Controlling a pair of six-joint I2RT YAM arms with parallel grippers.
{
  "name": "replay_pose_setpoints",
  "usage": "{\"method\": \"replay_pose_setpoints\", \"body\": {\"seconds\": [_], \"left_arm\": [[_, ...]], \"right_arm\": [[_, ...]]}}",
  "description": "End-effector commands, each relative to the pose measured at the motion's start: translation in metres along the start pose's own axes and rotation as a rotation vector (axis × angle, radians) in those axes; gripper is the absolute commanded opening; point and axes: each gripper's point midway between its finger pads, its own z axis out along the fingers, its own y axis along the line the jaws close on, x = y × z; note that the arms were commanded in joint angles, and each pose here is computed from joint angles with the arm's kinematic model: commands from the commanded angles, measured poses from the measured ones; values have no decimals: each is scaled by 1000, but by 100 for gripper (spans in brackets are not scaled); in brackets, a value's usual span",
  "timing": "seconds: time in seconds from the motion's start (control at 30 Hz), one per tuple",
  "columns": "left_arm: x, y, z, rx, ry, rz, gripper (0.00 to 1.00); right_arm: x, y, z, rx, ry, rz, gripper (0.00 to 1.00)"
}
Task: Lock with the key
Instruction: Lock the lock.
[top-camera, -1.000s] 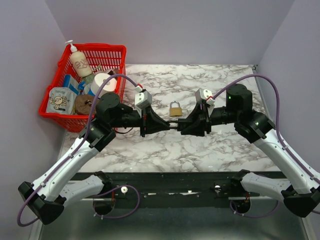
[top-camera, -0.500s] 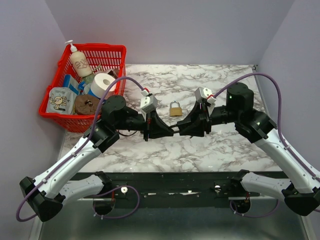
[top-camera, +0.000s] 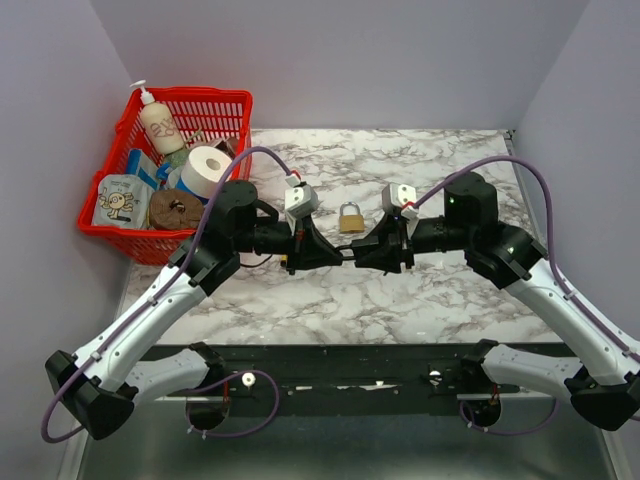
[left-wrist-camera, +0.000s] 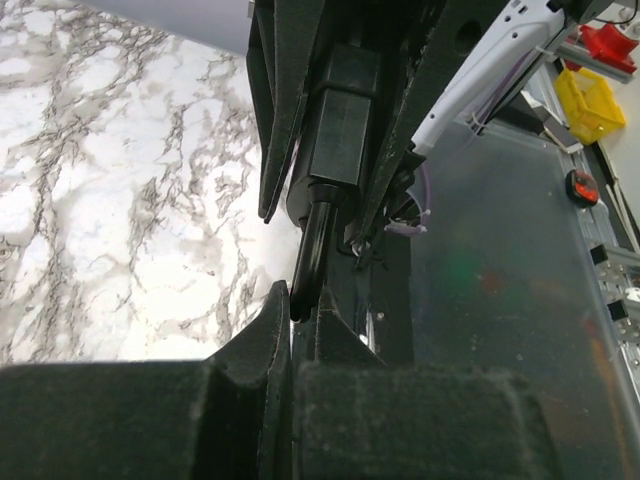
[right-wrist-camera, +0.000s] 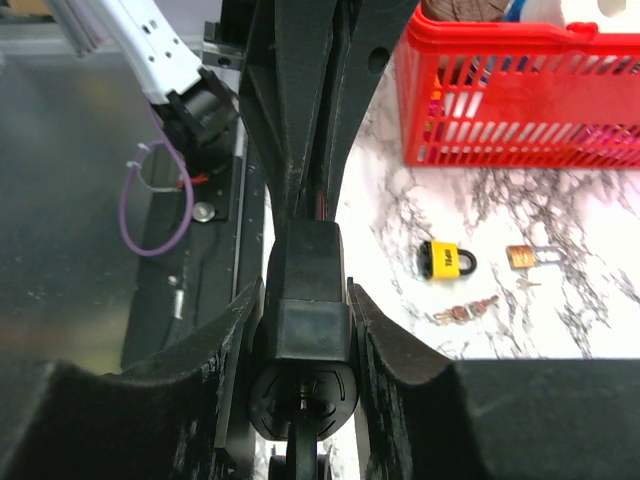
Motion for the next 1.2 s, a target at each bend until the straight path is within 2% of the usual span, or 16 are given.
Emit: {"method": "replay_pose_setpoints", "body": {"seconds": [0.0, 0.2, 0.47, 0.8, 0.9, 0.93, 1.07, 1.1, 1.13, 1.17], "left_arm": [[-66, 3, 4, -36, -144, 207, 0], [-78, 11, -5, -88, -154, 258, 0], [-80, 3, -9, -66, -157, 308, 0], [-84, 21, -11, -145, -124, 334, 0], [-96, 37, -18, -241, -181, 205, 35], [-99, 43, -21, -265, -200, 161, 52], [-117, 67, -40, -377, -316, -51, 75], [-123, 75, -45, -390, -353, -142, 81], [-124, 81, -47, -417, -374, -198, 90], [-122, 87, -46, -430, -378, -257, 90]], "right_arm": [[28, 24, 22, -148, 57, -43, 1], [41, 19, 19, -118, 98, -38, 1], [52, 4, 18, -49, 130, -20, 1], [48, -14, 14, 28, 112, -21, 1], [40, -31, 10, 124, 77, 12, 1], [38, -38, 7, 160, 62, 27, 1], [29, -74, -10, 350, -26, 81, 1], [26, -80, -13, 390, -39, 85, 1], [22, -82, -17, 415, -55, 91, 1], [14, -87, -19, 442, -85, 76, 1]]}}
